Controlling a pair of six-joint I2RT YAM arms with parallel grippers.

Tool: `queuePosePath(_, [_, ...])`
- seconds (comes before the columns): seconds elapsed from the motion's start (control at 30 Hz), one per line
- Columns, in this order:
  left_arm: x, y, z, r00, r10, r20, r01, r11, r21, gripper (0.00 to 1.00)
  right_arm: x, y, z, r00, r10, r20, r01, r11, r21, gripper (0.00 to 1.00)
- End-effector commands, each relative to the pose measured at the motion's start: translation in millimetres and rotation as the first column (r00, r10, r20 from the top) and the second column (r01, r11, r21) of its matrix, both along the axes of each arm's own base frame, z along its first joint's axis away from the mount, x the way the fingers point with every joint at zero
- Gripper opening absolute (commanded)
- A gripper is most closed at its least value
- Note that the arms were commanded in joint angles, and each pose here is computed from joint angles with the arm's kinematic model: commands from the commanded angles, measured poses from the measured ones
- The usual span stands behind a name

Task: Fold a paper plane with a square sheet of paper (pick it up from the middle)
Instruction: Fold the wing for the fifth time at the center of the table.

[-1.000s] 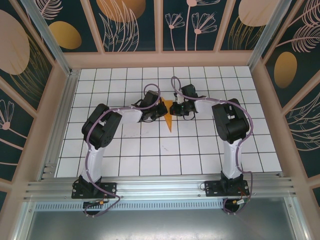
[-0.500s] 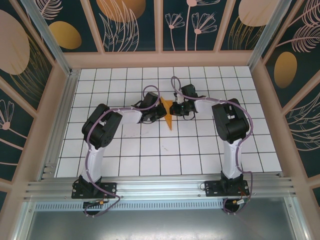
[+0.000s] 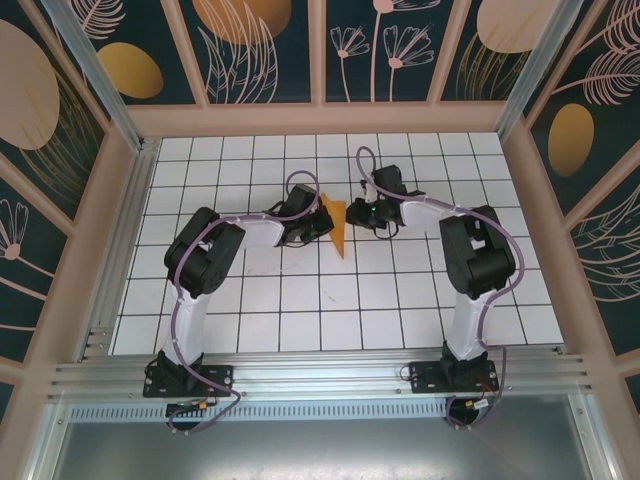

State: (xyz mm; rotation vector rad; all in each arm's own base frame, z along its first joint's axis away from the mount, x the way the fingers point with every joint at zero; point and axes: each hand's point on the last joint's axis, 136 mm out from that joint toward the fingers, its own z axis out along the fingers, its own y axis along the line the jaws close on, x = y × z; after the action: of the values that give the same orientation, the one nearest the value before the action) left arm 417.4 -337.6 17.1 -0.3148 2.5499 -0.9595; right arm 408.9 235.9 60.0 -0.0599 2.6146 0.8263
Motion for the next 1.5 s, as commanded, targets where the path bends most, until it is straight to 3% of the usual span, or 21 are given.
queuePosePath(0.0, [-14.3, 9.9, -35.8, 0.996, 0.002, -0.094, 0.003, 0.998, 0.056, 0.00, -9.3, -3.8, 5.7, 1.000, -0.027, -0.009, 0.026, 0.999, -0.019, 0.20])
queuePosePath(0.33, [-15.0, 14.2, -39.8, 0.994, 0.023, -0.107, -0.014, 0.997, 0.080, 0.00, -48.7, 35.0, -9.6, 0.983, 0.119, -0.140, -0.112, 0.992, 0.055, 0.06])
queuePosePath(0.6, [-15.9, 18.4, -43.9, 0.991, 0.048, -0.126, -0.037, 0.995, 0.094, 0.00, -69.4, 44.0, -32.4, 0.951, 0.223, -0.216, -0.205, 0.973, 0.105, 0.07])
queuePosePath(1.23, [-17.5, 21.7, -47.7, 0.989, 0.066, -0.135, -0.052, 0.993, 0.106, 0.00, -136.9, 18.6, -55.3, 0.894, 0.245, -0.376, -0.224, 0.970, 0.100, 0.10])
queuePosePath(1.37, [-16.6, 21.9, -47.8, 0.988, 0.068, -0.135, -0.054, 0.993, 0.106, 0.00, -141.4, 14.4, -42.1, 0.906, 0.230, -0.356, -0.213, 0.973, 0.087, 0.10])
queuePosePath(1.47, [-16.8, 20.6, -46.8, 0.989, 0.063, -0.135, -0.049, 0.994, 0.102, 0.00, -125.8, 17.6, -12.7, 0.946, 0.212, -0.246, -0.193, 0.976, 0.097, 0.11])
